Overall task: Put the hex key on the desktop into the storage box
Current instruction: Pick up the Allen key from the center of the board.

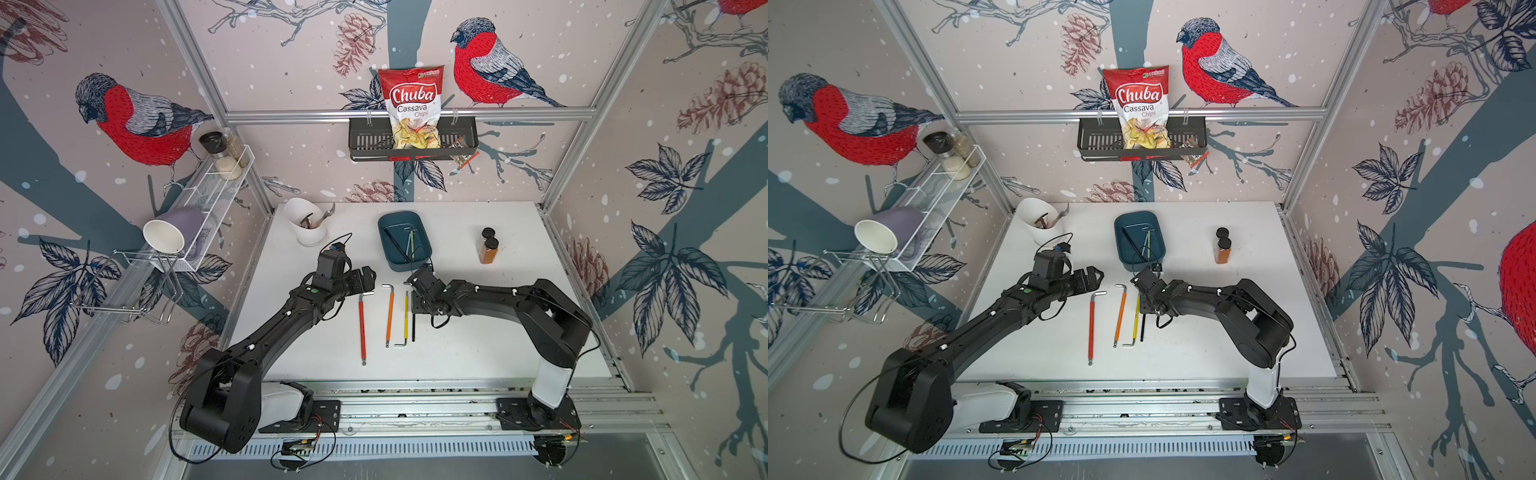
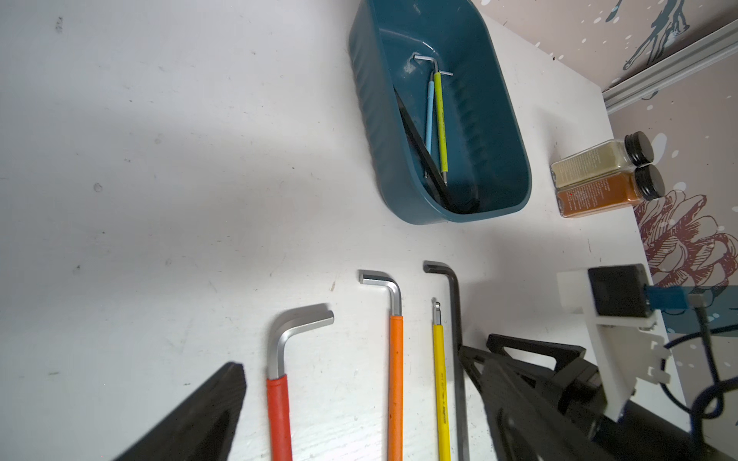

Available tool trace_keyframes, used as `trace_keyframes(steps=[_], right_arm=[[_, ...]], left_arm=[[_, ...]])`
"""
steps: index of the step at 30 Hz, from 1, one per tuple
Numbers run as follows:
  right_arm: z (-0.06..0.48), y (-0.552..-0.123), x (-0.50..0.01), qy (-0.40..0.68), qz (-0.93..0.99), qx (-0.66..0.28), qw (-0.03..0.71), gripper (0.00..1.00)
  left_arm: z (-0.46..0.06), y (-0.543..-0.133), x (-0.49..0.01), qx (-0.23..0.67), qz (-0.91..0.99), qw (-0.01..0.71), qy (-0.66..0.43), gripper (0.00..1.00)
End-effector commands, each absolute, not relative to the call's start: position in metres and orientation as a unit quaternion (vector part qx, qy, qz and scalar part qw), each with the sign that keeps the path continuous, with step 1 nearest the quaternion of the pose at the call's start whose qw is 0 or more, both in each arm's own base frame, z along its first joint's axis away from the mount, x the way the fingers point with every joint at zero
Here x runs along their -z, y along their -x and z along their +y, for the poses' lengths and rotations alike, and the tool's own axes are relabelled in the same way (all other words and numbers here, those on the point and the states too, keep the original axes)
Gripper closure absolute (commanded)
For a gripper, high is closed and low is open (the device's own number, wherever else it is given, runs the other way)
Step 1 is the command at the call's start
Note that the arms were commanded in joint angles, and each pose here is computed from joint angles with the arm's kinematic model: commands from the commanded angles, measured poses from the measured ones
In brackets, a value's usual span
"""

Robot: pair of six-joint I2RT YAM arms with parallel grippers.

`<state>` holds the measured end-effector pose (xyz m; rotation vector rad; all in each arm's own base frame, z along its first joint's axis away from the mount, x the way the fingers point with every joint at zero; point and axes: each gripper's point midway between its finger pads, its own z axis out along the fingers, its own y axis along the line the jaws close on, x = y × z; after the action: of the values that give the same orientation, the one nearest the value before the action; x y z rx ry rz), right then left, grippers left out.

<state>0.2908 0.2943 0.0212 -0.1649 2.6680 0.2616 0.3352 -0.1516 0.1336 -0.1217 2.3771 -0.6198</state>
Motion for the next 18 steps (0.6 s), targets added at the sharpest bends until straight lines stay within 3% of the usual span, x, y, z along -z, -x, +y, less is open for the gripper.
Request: trace_keyframes(steps=[1,9,18], right_arm=[[0.276,-0.277,-0.015,0.062,0.977,-0.075,0.189,0.46],[0.291,-0.279,-0.024,0.072,0.976,-0.094,0.185,0.46],[0.298,-0.263,0.006,0.083,0.986,-0.073,0.128,0.49]], left_arm=[[-0.157,-0.342,-0.140,0.250,0.903,0.347,0.040,0.04],[-0.157,-0.342,-0.133,0.247,0.905,0.343,0.036,0.04],[-0.156,-0.343,-0.129,0.241,0.908,0.341,0.034,0.04]])
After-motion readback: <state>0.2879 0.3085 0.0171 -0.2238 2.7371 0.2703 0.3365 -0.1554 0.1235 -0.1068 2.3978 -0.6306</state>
